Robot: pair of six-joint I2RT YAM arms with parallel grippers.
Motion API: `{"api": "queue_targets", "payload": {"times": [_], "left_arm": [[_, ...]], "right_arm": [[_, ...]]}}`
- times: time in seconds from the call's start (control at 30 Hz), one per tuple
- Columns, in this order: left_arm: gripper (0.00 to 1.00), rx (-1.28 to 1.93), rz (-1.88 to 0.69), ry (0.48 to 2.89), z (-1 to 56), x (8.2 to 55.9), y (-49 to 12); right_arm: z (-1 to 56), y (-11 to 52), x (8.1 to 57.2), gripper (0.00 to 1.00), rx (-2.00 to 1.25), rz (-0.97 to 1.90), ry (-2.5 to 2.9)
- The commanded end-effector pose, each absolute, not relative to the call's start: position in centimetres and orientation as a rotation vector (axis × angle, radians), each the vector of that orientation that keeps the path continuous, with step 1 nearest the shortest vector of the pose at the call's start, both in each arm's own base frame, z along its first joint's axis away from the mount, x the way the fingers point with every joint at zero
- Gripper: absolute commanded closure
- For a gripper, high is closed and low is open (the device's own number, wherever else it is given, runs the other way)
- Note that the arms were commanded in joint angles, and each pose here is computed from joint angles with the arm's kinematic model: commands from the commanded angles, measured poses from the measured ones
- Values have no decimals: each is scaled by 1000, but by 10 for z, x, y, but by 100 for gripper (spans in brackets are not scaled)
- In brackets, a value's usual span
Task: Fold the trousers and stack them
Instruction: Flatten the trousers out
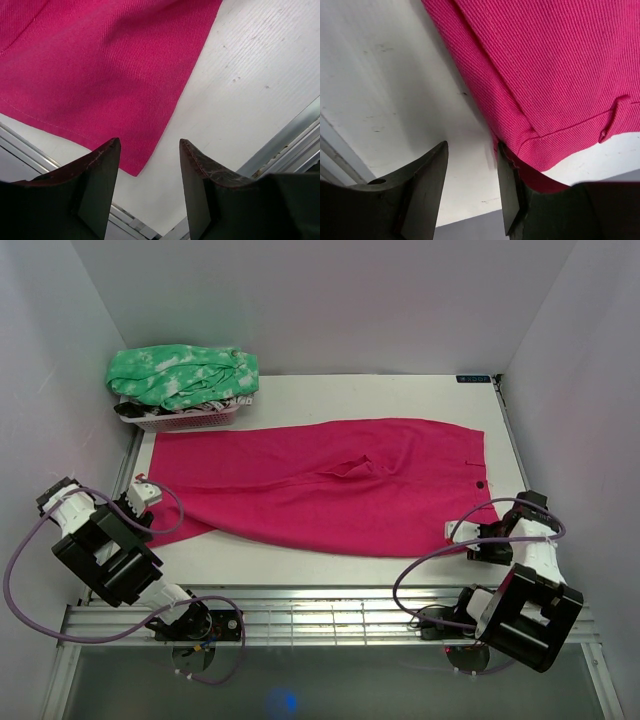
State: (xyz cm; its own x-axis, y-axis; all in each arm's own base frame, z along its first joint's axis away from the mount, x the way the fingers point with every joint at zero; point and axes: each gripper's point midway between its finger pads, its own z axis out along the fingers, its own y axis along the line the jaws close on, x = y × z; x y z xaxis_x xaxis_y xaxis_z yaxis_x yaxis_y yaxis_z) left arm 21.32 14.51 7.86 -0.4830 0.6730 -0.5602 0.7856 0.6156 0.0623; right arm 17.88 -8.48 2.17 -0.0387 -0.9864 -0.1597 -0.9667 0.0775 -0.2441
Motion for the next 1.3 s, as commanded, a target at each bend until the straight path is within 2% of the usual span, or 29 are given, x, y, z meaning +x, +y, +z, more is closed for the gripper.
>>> {"api": "queue_targets", "payload": {"times": [0.0, 0.37, 0.53, 0.87, 0.97, 1.03, 1.07, 1.13, 1.27], "left_arm": [[39, 1075, -316, 2254, 96, 217, 134], [39, 1088, -279, 2274, 106, 216, 139], [39, 1052, -281, 2276, 111, 222, 143], [38, 1036, -314, 2289, 111, 221, 142], [39, 1061, -303, 2317, 100, 214, 149], [39, 1106, -279, 2333, 93, 209, 157], [40, 1136, -266, 2340, 86, 205, 160], [41, 1266, -192, 2304, 81, 202, 172], [45, 1445, -66, 2146, 83, 211, 186]], "right_arm": [[32, -100, 209, 51, -2087, -294, 1896], [80, -108, 227, 50, -2120, -394, 1786], [62, -116, 232, 47, -2141, -341, 1802], [22, -106, 214, 48, -2231, -321, 1742], [8, -106, 209, 56, -2250, -319, 1742], [3, -110, 213, 67, -2250, -351, 1744], [-1, -111, 212, 77, -2247, -343, 1756], [1, -112, 216, 90, -2220, -348, 1776], [17, -115, 225, 92, -2115, -312, 1851]]}}
